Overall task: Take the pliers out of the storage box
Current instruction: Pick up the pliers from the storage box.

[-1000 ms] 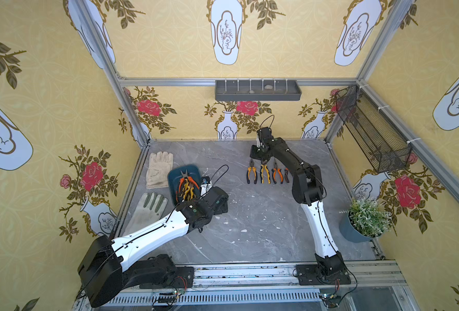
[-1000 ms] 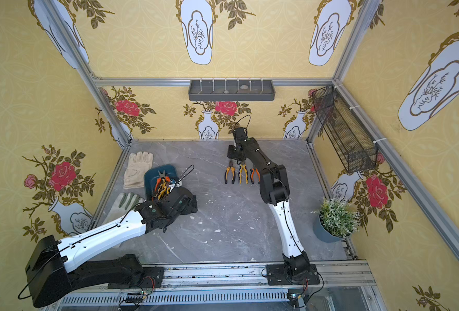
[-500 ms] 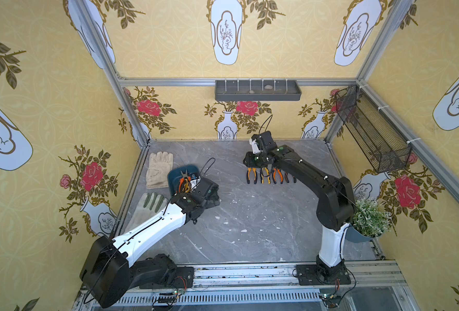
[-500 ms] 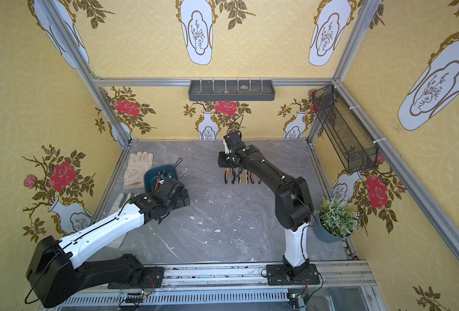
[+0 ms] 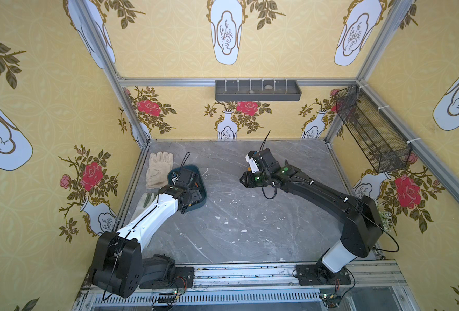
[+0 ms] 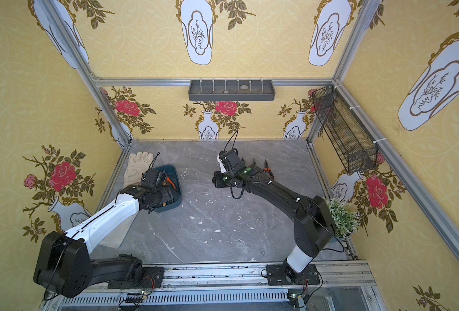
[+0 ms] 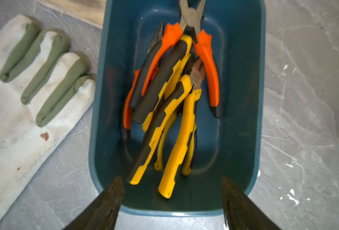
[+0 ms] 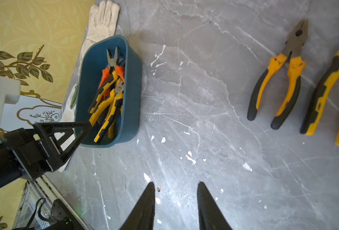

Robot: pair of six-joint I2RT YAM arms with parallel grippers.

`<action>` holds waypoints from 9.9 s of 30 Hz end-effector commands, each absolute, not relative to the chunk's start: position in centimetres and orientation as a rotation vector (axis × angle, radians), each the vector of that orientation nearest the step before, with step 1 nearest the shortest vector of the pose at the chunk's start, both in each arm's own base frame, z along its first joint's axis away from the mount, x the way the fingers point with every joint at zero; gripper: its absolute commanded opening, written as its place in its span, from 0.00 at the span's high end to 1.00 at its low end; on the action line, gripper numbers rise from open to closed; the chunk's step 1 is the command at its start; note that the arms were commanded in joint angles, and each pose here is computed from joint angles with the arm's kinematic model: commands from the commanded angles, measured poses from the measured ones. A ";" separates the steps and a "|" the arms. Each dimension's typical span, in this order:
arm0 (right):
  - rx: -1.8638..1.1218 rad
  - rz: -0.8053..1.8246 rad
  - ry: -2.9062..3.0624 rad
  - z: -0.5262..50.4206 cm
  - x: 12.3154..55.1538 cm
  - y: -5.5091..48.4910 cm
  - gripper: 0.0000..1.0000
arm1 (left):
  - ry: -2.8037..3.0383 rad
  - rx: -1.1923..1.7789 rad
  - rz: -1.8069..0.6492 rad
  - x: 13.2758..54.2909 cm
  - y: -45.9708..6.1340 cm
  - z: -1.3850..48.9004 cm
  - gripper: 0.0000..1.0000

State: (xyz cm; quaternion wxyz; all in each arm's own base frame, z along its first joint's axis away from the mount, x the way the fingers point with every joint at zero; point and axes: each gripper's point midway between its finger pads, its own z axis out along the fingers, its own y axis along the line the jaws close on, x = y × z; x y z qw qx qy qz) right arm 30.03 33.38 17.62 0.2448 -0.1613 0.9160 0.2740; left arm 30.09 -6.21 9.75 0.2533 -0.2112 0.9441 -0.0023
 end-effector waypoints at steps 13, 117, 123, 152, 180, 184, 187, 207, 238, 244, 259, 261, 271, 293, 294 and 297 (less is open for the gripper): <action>-0.366 0.767 2.511 16.0 29.5 31.2 0.63 | 2.677 -0.563 0.022 31.3 -5.7 6.3 0.52; -0.337 0.779 2.530 15.6 28.7 30.5 0.64 | 2.509 -0.520 -0.114 36.2 -3.7 16.2 1.00; -0.339 0.779 2.530 15.7 28.7 30.6 0.64 | 2.493 -0.517 -0.137 36.2 -3.8 17.2 1.00; -0.375 0.774 2.518 16.4 28.1 31.5 0.64 | 2.411 -0.684 -0.665 32.1 -8.7 16.5 1.00; -0.383 0.767 2.533 15.7 27.8 31.9 0.64 | 2.114 -0.990 -1.140 32.5 -8.0 17.5 1.00; -0.378 0.765 2.534 15.5 27.7 31.9 0.64 | 2.115 -0.991 -1.132 31.6 -7.9 17.7 1.00; -0.380 0.766 2.537 15.4 27.6 32.0 0.64 | 2.131 -1.004 -1.102 30.5 -7.7 16.8 1.00; -0.401 0.767 2.528 15.5 27.2 33.0 0.64 | 2.108 -1.163 -1.279 24.3 -12.2 11.8 1.00; -0.967 1.176 2.467 17.3 20.5 48.2 0.47 | 1.760 -1.379 -1.555 21.7 -11.9 14.3 1.00; -0.966 1.104 2.467 16.5 21.9 50.4 0.49 | 1.773 -1.385 -1.548 21.8 -12.1 13.7 1.00; -0.954 0.924 2.470 13.8 25.0 51.9 0.61 | 1.782 -1.370 -1.544 21.9 -12.1 14.0 1.00; -0.970 0.901 2.474 13.4 25.0 52.0 0.62 | 1.781 -1.368 -1.542 21.9 -12.1 14.1 1.00; -1.024 0.884 2.466 12.6 24.2 52.5 0.70 | 1.785 -1.361 -1.531 21.8 -12.0 14.3 1.00; -1.060 0.925 2.321 16.6 24.0 53.9 1.00 | 1.785 -1.357 -1.516 21.7 -11.8 14.5 1.00; -1.058 0.934 2.314 17.1 24.0 53.9 1.00 | 1.788 -1.359 -1.512 21.6 -11.8 14.4 1.00; -1.050 0.956 2.292 18.4 24.0 54.2 1.00 | 1.788 -1.359 -1.514 21.6 -11.8 14.3 1.00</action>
